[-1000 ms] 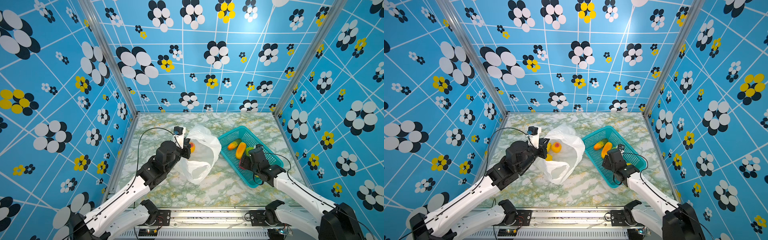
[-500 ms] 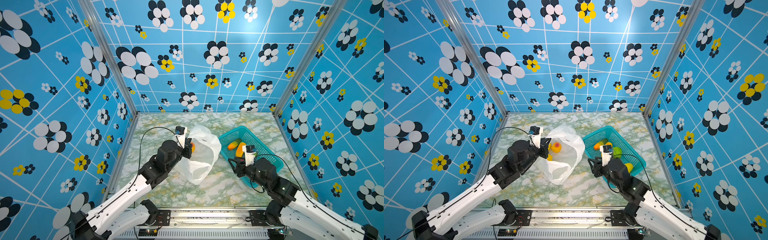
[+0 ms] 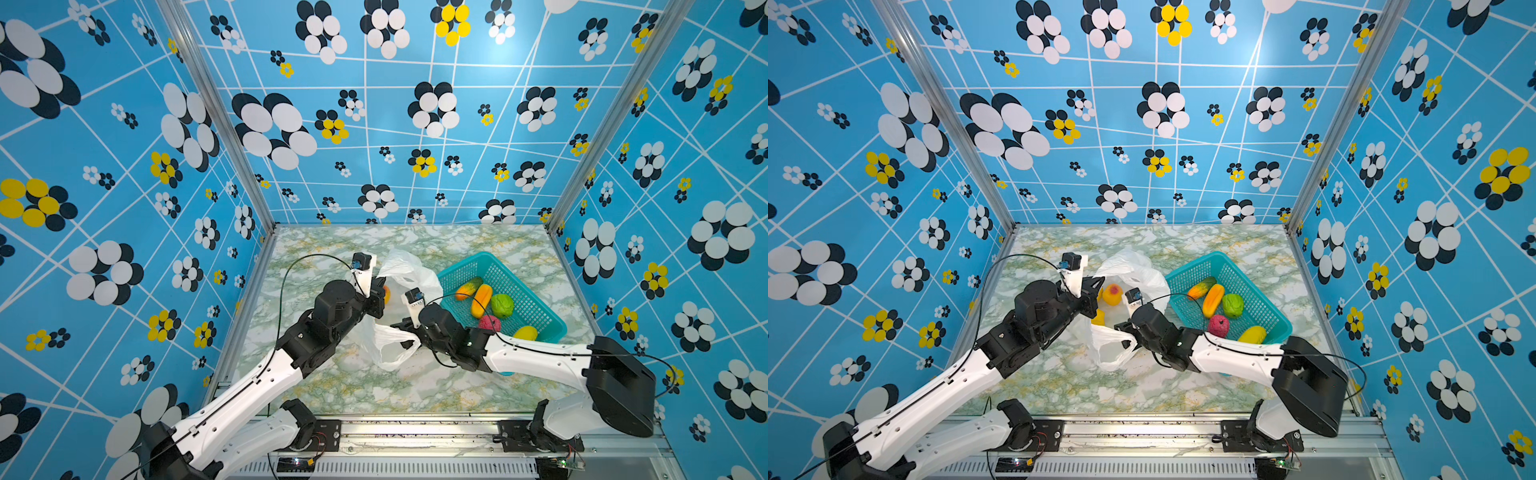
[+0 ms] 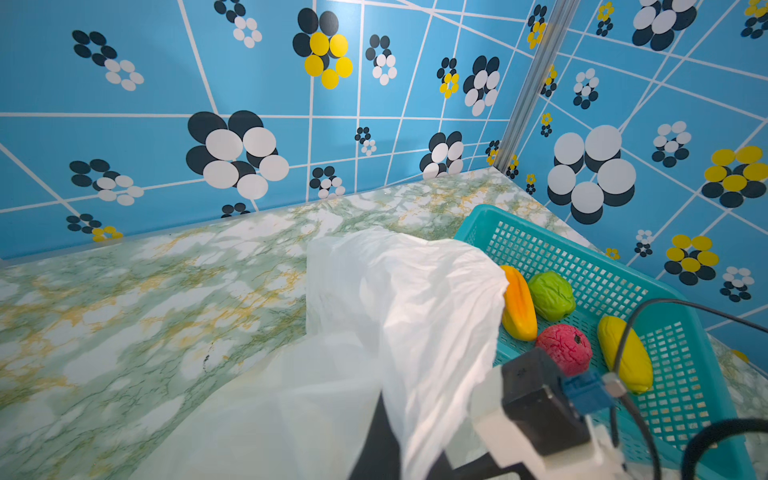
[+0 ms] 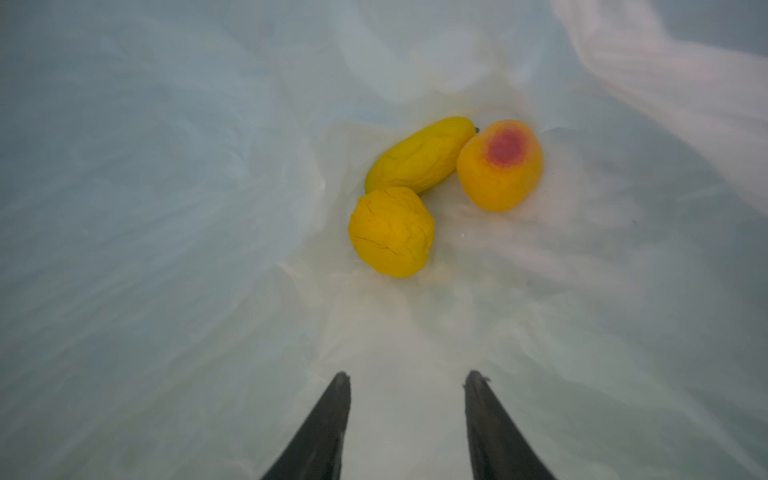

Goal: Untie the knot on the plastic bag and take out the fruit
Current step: 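Move the right gripper back into the bag toward the red-blushed peach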

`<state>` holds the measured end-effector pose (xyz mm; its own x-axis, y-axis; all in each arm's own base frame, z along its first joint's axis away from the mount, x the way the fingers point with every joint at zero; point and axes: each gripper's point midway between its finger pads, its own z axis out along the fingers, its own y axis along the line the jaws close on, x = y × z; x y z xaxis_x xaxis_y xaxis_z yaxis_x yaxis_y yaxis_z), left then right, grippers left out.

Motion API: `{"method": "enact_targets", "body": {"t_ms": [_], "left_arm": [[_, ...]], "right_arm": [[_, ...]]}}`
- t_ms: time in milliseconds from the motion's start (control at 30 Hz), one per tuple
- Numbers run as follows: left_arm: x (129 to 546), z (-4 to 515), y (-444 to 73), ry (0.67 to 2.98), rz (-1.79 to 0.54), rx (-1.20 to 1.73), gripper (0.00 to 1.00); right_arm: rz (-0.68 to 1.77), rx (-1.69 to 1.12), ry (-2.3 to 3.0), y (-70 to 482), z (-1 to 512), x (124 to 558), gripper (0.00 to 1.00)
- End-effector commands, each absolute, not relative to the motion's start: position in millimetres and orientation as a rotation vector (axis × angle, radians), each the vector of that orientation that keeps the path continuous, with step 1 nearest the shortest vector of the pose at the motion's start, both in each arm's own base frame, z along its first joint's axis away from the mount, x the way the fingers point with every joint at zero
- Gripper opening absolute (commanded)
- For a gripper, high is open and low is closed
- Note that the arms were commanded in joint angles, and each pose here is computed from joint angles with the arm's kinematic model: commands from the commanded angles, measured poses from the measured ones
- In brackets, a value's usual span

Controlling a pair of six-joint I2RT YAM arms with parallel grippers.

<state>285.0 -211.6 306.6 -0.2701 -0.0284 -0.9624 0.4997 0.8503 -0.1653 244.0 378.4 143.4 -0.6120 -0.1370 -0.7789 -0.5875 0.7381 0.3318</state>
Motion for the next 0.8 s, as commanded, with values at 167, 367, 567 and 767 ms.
{"method": "enact_targets", "body": {"t_ms": [167, 367, 567, 767], "left_arm": [[277, 320, -207, 1.723, -0.563, 0.353, 0.0], [272, 319, -205, 1.686, -0.575, 0.359, 0.0], [274, 316, -203, 1.677, -0.555, 0.357, 0.0], [275, 317, -203, 1.678, -0.543, 0.363, 0.0]], "right_arm": [[0.666, -0.357, 2.246, 435, 105, 274, 0.7], [0.461, -0.145, 2.205, 426, 98, 313, 0.87], [0.381, 0.029, 2.161, 415, 92, 355, 0.95], [0.287, 0.084, 2.161, 405, 75, 378, 0.95]]}}
